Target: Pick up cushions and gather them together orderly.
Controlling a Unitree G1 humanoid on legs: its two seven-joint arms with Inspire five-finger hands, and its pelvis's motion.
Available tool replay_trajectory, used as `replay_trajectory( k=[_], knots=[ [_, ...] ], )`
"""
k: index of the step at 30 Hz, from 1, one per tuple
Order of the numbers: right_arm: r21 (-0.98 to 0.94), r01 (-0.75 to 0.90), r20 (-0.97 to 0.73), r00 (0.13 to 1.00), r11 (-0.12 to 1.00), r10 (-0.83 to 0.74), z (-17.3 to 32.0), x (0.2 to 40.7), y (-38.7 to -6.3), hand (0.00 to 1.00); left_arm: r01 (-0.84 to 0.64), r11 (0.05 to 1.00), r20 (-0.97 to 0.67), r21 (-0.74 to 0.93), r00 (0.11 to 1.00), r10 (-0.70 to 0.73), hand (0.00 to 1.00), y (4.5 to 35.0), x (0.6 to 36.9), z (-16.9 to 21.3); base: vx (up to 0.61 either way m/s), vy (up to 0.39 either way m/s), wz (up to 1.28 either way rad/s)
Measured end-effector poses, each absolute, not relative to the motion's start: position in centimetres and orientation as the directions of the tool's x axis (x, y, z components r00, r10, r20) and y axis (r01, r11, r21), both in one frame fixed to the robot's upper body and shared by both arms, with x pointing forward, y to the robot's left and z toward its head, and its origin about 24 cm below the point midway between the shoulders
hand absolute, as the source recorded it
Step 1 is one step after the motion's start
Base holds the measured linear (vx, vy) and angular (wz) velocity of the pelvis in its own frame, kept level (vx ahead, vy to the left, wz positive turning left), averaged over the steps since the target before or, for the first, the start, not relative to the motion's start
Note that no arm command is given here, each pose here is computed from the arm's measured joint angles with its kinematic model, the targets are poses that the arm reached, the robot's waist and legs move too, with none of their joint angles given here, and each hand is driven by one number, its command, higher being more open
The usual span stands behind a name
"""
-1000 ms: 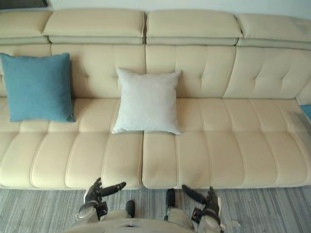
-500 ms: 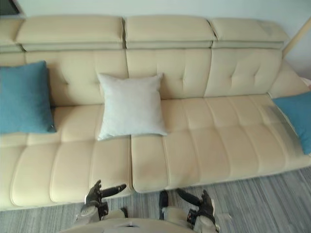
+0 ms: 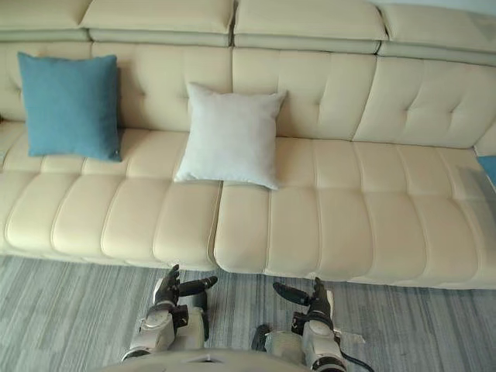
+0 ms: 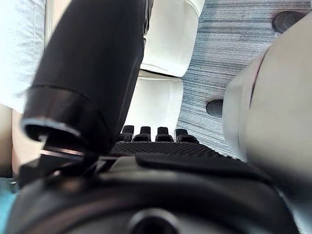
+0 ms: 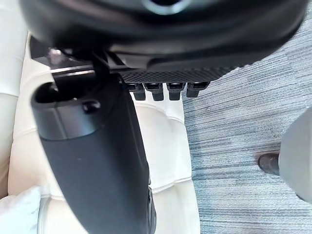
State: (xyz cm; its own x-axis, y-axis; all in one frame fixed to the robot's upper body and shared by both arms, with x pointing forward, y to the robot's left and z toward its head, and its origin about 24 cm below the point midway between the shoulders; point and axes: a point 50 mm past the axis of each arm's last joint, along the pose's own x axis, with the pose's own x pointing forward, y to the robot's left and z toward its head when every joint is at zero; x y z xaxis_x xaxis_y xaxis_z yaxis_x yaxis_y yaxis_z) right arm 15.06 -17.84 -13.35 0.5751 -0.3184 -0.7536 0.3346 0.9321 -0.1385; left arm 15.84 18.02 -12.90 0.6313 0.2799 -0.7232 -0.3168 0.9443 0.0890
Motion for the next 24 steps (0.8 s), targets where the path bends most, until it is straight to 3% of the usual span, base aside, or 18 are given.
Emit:
replay_trajectory(
  k=[10, 15, 24],
  knots=[
    [-0.167, 0.353, -0.764, 0.544, 0.921, -0.347, -13.6, 14.3, -18.3, 1.0, -0.229, 0.969, -0.72, 0.09, 0.658, 0.223, 1.0, 16.5, 16.4, -12.8, -0.17, 0.002, 0.27],
    [-0.138, 0.347, -0.8, 0.514, 0.928, -0.311, -14.3, 13.4, -17.1, 1.0, -0.221, 0.969, -0.746, 0.113, 0.625, 0.23, 1.0, 16.7, 15.8, -13.3, -0.17, 0.208, -0.43],
    [-0.129, 0.394, -0.805, 0.494, 0.91, -0.328, -14.4, 13.0, -17.6, 1.0, -0.204, 0.97, -0.785, 0.133, 0.576, 0.229, 1.0, 16.8, 14.7, -14.2, -0.03, 0.1, -0.54]
  ],
)
